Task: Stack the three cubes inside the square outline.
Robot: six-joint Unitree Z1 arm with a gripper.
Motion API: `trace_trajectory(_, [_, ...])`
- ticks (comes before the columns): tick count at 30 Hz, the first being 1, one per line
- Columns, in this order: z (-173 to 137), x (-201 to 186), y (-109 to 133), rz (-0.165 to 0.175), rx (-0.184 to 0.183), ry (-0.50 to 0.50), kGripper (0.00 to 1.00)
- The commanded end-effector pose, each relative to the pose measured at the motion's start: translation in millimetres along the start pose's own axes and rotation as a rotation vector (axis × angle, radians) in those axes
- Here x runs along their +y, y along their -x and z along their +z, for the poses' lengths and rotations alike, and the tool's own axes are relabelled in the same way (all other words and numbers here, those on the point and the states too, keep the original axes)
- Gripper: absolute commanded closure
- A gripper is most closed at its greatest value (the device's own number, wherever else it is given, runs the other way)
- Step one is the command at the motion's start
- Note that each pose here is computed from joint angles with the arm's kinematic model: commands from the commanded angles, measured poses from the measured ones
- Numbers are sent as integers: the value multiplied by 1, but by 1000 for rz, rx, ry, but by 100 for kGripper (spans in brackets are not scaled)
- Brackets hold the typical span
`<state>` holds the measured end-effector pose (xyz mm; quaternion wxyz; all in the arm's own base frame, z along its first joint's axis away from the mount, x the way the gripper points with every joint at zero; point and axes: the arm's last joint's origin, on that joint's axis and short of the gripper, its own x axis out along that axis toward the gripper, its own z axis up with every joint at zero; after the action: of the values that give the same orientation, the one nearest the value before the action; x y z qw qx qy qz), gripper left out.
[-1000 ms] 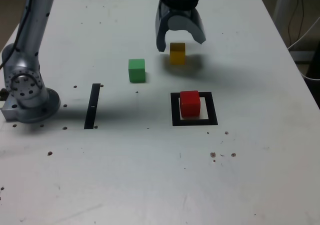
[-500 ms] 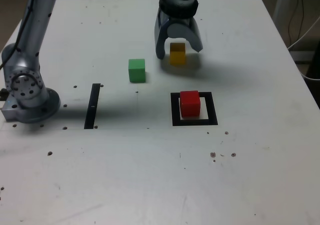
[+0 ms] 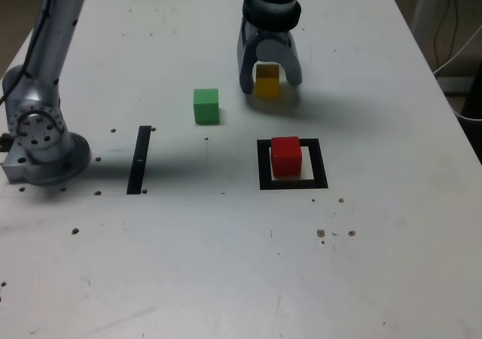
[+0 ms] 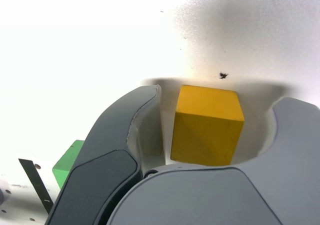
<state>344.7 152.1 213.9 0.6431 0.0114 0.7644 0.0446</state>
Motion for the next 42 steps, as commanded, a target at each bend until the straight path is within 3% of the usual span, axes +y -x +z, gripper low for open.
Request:
trace_trajectory(1, [3, 1, -4, -8, 11, -2, 44])
trace_trajectory(10, [4, 2, 2, -2, -1, -4, 67])
trace_trajectory(22, [3, 3, 4, 0, -8, -5, 82])
trace_trajectory(26, [0, 2, 10, -2, -17, -5, 85])
trace_trajectory(30, [-8, -9, 32, -4, -38, -18, 85])
trace_trajectory(36, [-17, -47, 72, 10, -66, -57, 85])
trace_trajectory(42, [-22, -91, 87, 22, -57, -97, 85])
